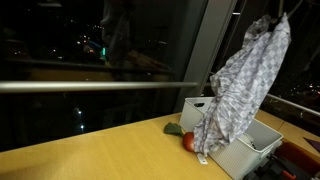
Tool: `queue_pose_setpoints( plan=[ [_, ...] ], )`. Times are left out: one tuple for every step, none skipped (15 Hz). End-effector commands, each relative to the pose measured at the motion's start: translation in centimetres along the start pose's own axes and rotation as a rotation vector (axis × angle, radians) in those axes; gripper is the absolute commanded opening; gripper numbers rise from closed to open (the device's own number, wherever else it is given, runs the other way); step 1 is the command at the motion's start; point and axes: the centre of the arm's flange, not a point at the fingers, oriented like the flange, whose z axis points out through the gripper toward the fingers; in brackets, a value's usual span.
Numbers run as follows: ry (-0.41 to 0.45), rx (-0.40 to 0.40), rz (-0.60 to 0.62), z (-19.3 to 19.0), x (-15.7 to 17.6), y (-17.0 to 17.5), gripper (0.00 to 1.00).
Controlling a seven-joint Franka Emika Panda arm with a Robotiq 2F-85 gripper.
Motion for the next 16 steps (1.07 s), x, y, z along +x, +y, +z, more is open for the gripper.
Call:
queue_pose_setpoints(
  plan=[
    [-0.006,-0.029,0.093,-6.5,-1.3,7.7,0.01],
    [-0.012,-0.033,0.117,-8.1,-1.6,10.0,0.01],
    [-0.018,-0.039,0.137,-9.8,-1.9,12.2,0.01],
    [-0.022,-0.044,0.154,-11.5,-2.1,14.4,0.01],
    [-0.028,-0.046,0.166,-12.7,-2.1,16.1,0.01],
    [-0.03,-0.046,0.18,-13.5,-2.2,17.4,0.01],
    [-0.032,-0.046,0.188,-14.3,-2.2,18.5,0.01],
    [-0.033,-0.044,0.194,-14.8,-2.2,19.3,0.01],
    [-0.033,-0.043,0.198,-14.9,-2.1,19.6,0.01],
    [-0.034,-0.043,0.198,-14.8,-1.8,19.5,0.01],
    [-0.036,-0.044,0.194,-14.5,-1.3,19.1,0.01],
    [-0.041,-0.043,0.188,-14.0,-0.7,18.5,0.01],
    [-0.045,-0.041,0.182,-13.5,-0.1,17.9,0.01],
    [-0.05,-0.032,0.173,-13.2,0.3,17.0,0.01],
    [-0.056,-0.023,0.168,-13.1,0.5,16.2,0.01],
    [-0.054,-0.014,0.159,-13.1,0.5,15.0,0.01]
  ],
)
